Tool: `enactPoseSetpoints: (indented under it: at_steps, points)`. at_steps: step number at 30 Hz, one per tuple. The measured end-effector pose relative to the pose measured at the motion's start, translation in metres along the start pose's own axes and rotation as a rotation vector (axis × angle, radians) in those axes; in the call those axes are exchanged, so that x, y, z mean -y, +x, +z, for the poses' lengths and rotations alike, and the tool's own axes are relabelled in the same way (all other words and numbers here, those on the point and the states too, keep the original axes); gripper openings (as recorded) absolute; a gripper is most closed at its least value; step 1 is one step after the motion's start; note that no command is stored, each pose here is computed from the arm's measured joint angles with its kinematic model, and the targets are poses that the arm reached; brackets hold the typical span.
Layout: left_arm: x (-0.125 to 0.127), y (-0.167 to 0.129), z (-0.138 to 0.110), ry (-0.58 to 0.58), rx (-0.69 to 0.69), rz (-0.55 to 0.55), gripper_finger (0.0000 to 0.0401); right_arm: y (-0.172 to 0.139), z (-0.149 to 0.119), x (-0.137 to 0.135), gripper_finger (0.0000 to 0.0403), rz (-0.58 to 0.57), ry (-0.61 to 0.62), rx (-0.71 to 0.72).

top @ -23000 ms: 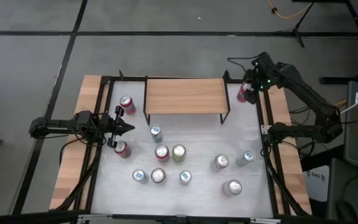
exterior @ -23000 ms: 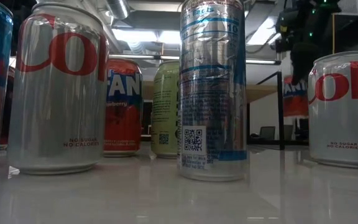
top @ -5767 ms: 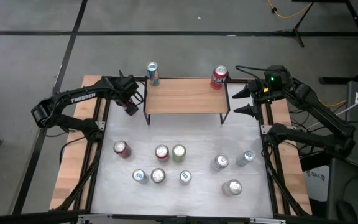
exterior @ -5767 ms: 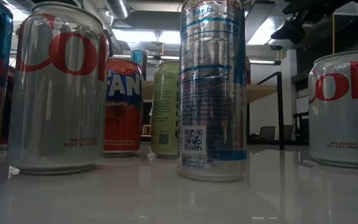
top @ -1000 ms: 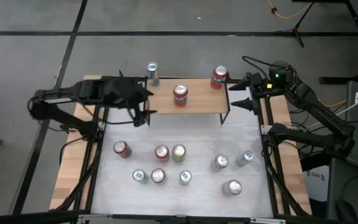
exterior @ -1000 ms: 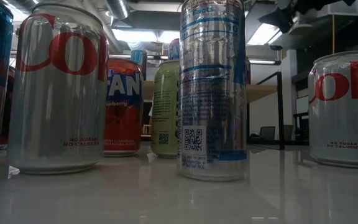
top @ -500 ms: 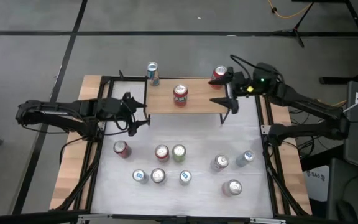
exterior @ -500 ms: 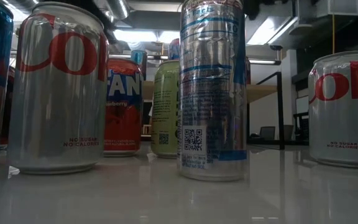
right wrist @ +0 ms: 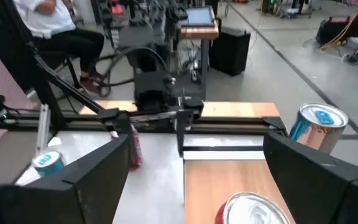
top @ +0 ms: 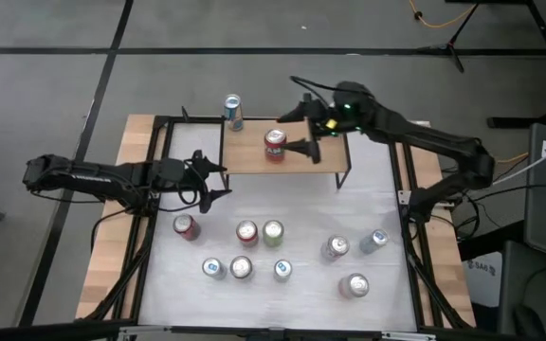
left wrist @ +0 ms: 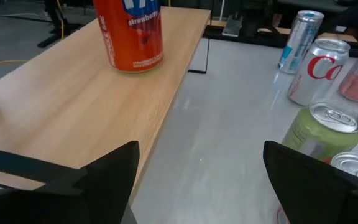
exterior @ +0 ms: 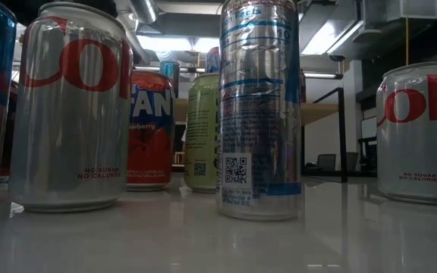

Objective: Sort soda cans
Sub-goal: Put the top red soda can on the shelf aligned with the red soda can

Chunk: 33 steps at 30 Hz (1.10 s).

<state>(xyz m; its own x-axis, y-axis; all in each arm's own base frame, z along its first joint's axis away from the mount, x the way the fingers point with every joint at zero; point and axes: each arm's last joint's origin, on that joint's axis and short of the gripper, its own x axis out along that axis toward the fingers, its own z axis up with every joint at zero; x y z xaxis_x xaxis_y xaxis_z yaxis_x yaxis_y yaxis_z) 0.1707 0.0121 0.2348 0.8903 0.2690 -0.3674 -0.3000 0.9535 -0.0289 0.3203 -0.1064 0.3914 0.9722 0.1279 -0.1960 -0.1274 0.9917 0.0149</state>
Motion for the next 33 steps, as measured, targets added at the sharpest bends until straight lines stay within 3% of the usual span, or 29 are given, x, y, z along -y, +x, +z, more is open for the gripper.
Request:
enactPoseSetpoints:
  at_steps: [9, 22, 33]
  points:
    - [0.000, 0.001, -0.003, -0.003, 0.009, -0.002, 0.0334, 0.040, -0.018, 0.020, 0.0356, -0.021, -0.002, -0.092]
    - [0.000, 0.002, -0.003, -0.003, 0.012, -0.003, 0.0334, 0.041, -0.031, 0.024, 0.0356, -0.139, -0.074, -0.221]
    - [0.000, 0.002, -0.003, -0.004, 0.012, -0.004, 0.0334, 0.049, -0.048, 0.028, 0.0356, -0.161, -0.064, -0.321]
